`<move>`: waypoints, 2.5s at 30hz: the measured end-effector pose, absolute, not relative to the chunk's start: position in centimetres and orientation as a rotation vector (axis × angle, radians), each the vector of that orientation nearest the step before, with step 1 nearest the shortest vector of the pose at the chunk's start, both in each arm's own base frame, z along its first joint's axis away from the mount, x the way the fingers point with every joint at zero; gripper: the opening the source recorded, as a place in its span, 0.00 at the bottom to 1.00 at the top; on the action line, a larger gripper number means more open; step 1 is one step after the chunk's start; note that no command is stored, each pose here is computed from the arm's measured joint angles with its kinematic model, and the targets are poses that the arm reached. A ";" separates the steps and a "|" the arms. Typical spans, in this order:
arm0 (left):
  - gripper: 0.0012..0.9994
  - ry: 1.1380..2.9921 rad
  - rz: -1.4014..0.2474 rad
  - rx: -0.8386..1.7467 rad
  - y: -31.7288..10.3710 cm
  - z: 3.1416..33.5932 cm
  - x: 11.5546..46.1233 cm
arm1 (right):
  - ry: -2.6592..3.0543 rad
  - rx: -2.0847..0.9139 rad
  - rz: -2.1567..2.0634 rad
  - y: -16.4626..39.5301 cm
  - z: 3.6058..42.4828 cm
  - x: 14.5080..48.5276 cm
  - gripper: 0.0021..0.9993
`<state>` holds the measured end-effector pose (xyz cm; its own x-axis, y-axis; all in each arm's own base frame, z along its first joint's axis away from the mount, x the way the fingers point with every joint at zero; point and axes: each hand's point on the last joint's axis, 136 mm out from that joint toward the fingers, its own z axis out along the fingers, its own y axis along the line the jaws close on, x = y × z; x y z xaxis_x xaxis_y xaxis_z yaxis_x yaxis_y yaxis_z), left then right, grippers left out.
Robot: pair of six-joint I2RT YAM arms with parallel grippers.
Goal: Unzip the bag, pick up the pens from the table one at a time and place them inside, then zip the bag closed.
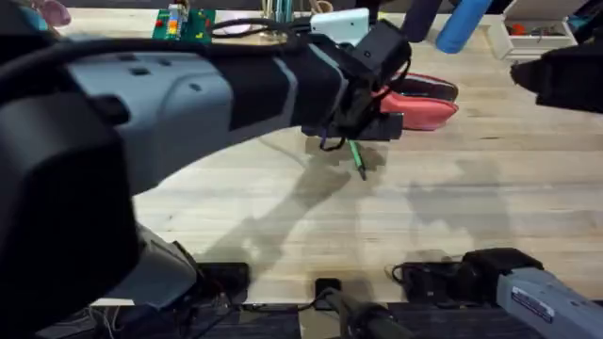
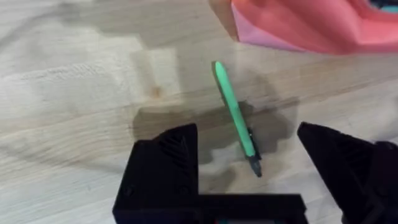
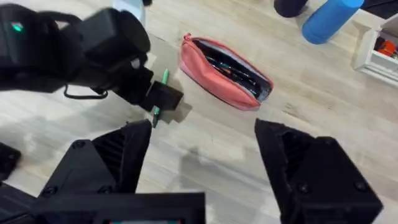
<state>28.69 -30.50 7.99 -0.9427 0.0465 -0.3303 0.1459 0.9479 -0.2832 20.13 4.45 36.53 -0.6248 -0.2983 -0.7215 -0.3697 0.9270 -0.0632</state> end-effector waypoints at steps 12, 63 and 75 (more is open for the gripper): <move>1.00 2.796 -0.296 0.147 -29.9 5.2 28.9 | 2.286 -0.472 0.116 4.5 36.5 20.1 1.00; 0.50 2.735 -0.107 0.181 -29.9 3.7 28.6 | 2.280 -0.506 0.130 5.0 36.5 20.0 1.00; 0.04 2.727 -0.147 0.172 -30.5 3.9 28.7 | 2.280 -0.506 0.130 5.0 36.5 20.0 1.00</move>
<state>28.72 -30.51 3.87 -0.9114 0.0991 -0.3993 0.1414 0.9869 -0.0778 19.98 5.05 36.54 -0.6156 -0.3171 -0.7215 -0.3973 0.9155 -0.0634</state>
